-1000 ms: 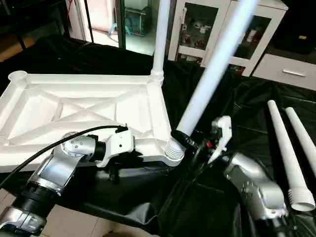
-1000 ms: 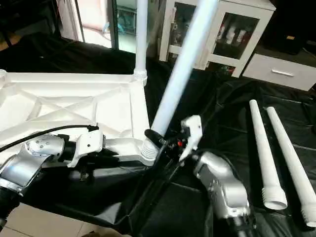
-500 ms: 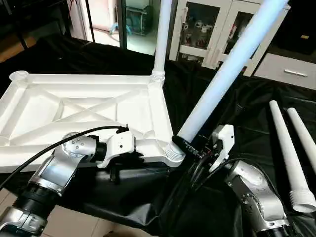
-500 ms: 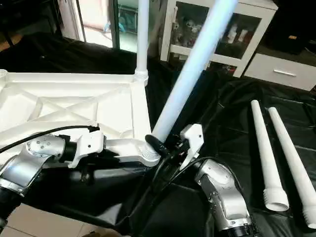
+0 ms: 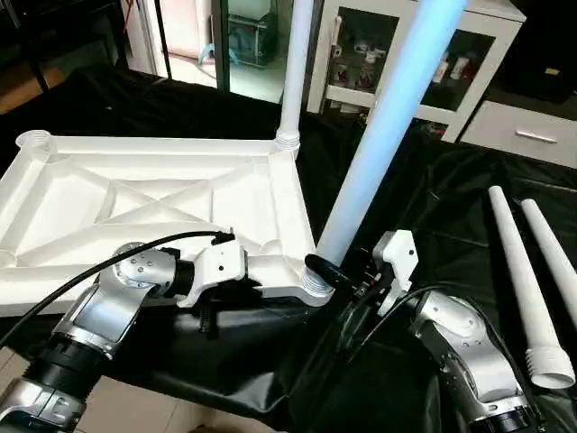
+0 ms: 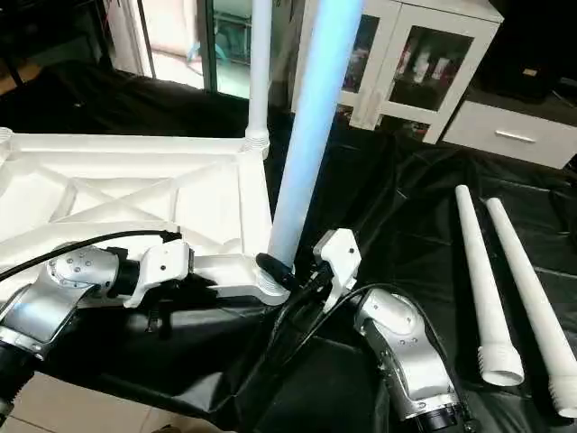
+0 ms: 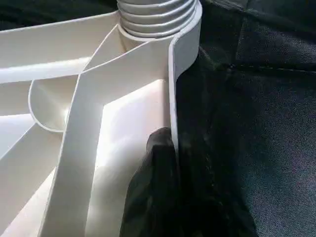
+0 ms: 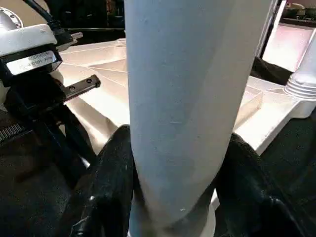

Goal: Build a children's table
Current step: Pick table leg

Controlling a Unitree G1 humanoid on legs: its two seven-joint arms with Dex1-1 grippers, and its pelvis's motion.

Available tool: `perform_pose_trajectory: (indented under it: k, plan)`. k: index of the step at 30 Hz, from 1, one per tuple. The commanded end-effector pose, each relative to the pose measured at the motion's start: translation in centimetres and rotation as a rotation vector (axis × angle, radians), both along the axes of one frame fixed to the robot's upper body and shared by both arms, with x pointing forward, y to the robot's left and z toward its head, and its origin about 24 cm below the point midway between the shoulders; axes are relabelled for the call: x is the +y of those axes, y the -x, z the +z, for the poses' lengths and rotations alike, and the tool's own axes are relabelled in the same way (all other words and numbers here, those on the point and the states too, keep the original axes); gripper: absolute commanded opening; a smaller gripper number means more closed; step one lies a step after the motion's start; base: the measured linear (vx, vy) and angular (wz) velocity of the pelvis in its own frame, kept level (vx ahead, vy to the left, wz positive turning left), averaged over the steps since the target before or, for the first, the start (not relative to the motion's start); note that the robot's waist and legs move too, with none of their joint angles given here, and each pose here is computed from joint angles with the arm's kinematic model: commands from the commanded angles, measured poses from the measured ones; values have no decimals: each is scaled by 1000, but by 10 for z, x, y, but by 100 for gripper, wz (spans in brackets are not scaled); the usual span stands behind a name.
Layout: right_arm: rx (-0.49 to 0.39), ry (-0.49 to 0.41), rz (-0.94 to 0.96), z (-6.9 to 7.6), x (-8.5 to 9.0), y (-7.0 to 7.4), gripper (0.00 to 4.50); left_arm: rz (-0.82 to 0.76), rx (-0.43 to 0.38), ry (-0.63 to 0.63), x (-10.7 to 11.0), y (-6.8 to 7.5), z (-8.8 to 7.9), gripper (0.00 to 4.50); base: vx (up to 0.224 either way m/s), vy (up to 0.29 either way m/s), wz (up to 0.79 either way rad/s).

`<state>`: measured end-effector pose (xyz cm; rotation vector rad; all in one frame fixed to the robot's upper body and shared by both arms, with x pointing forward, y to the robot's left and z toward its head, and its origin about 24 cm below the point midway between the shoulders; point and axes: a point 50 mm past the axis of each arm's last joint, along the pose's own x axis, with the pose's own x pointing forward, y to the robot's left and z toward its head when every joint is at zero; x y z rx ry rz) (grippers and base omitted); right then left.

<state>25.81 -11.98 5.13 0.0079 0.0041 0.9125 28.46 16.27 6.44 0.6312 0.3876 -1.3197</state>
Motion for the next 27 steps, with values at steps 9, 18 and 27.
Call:
perform_pose_trajectory:
  k: [9,18,27]
  plan:
    - [289,122,-226,-53,-32,2,186,-31,29,84,-12,6,-1,0,0,0,0]
    - [287,123,-230,-55,-33,2,186,-10,32,124,-14,4,2,0,0,0,0]
    - [272,127,-377,-53,-41,-9,186,32,17,159,-21,-2,6,0,0,0,0]
